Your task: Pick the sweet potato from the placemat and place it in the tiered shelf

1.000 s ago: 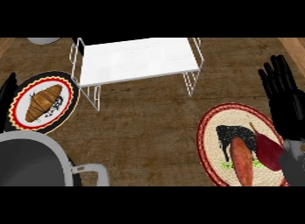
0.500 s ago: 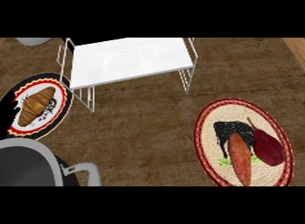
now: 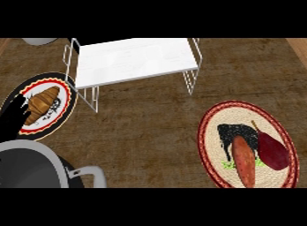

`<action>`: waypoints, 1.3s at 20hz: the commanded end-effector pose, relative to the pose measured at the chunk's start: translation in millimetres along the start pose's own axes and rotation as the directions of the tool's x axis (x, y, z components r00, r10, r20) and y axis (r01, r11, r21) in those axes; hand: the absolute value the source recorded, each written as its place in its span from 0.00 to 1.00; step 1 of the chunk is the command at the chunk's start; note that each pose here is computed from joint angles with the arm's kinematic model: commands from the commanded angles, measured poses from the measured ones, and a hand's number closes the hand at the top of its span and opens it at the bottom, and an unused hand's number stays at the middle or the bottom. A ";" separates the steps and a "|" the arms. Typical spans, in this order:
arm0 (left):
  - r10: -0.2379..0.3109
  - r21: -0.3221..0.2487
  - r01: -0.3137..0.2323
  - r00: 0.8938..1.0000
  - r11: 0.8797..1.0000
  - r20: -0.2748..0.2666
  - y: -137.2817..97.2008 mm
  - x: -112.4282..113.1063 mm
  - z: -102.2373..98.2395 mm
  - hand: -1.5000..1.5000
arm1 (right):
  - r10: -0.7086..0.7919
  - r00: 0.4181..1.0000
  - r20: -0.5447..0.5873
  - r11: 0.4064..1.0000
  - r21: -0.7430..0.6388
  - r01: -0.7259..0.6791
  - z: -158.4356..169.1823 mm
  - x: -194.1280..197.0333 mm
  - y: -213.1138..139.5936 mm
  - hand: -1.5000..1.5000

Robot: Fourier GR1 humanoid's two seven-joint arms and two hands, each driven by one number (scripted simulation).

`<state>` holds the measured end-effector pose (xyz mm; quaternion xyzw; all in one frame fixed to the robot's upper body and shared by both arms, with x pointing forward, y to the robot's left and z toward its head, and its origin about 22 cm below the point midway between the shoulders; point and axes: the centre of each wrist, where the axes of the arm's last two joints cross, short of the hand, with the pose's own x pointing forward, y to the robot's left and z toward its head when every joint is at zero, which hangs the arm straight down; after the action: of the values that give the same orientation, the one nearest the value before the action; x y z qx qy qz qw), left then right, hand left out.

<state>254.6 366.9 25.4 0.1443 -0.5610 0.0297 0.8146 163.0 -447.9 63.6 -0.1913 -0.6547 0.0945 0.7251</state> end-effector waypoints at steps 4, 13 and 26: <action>0.090 -0.112 -0.103 0.989 0.988 -0.114 -51.1 -32.3 3.3 0.50 | 0.062 0.998 -0.006 0.969 0.242 -0.058 16.7 36.6 -14.8 0.00; 0.090 -0.164 -0.106 0.991 0.981 -0.100 -58.8 -33.0 13.3 0.50 | 0.250 0.957 -0.145 0.949 0.232 -0.213 19.9 99.9 13.6 0.00; 0.081 -0.180 -0.094 0.993 0.979 -0.080 -72.8 -33.2 5.6 0.50 | 0.417 0.844 -0.337 0.904 0.245 -0.349 13.5 143.0 62.7 0.00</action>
<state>276.9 333.1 31.2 0.0934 -0.5800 0.0199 0.8090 172.2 -344.4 168.6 -0.2596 -0.4729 0.2411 0.8067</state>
